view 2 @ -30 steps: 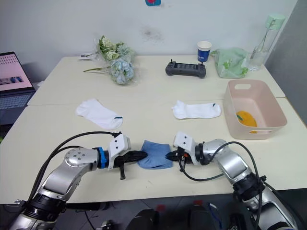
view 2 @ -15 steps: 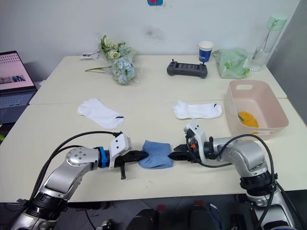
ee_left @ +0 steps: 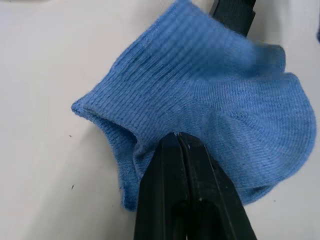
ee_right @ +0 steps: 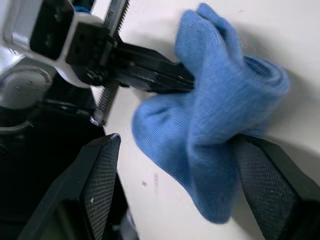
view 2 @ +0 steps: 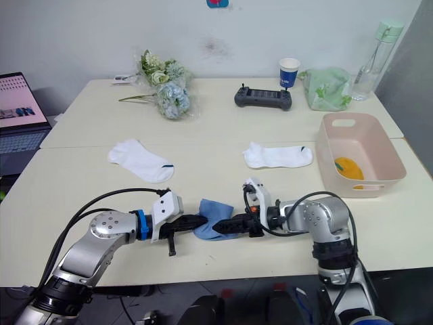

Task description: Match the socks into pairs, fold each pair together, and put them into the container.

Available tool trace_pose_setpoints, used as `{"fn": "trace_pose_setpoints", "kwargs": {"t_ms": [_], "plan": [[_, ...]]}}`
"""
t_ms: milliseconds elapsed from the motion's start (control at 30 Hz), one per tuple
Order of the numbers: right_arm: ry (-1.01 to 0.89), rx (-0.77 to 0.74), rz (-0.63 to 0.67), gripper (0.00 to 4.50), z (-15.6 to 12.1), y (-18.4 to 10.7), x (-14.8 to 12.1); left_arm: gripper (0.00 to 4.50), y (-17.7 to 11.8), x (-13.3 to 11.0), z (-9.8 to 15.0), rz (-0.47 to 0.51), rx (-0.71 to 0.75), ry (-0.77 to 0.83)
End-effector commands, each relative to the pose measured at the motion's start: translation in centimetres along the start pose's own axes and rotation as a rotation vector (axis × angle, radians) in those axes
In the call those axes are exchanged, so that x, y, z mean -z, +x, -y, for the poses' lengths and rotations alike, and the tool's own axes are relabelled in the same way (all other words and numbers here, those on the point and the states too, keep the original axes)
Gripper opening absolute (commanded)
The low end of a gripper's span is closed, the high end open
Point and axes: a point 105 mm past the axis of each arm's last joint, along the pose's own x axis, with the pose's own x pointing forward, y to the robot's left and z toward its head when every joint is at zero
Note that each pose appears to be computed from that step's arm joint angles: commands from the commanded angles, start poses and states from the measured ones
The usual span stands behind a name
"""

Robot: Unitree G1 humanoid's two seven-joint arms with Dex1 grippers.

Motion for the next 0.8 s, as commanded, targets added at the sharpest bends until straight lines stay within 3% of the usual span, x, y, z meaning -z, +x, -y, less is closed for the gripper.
{"fn": "trace_pose_setpoints", "kwargs": {"t_ms": [33,167,433,600,700,800], "plan": [[0.032,-0.021,0.043,3.74,-0.2,0.5,-0.9,0.00,-0.3,1.0,0.4,-0.045,0.010,-0.011],[0.024,0.001,0.063,3.74,0.3,0.4,-1.4,0.00,-0.6,0.9,0.5,-0.043,0.010,-0.008],[-0.180,0.103,0.082,3.74,1.4,-3.4,-3.1,0.00,-1.1,1.2,0.4,-0.051,0.005,-0.009],[-0.383,0.007,0.137,3.74,-1.7,-4.9,-4.7,0.00,-1.2,1.2,0.5,-0.050,0.009,-0.007],[-0.448,-0.028,0.133,3.18,-2.7,-4.4,-4.5,0.00,-1.1,1.2,0.5,-0.050,0.014,-0.008],[-0.471,0.006,0.131,2.15,-2.1,-3.4,-4.2,0.00,-1.0,1.2,0.4,-0.050,0.017,-0.007]]}}
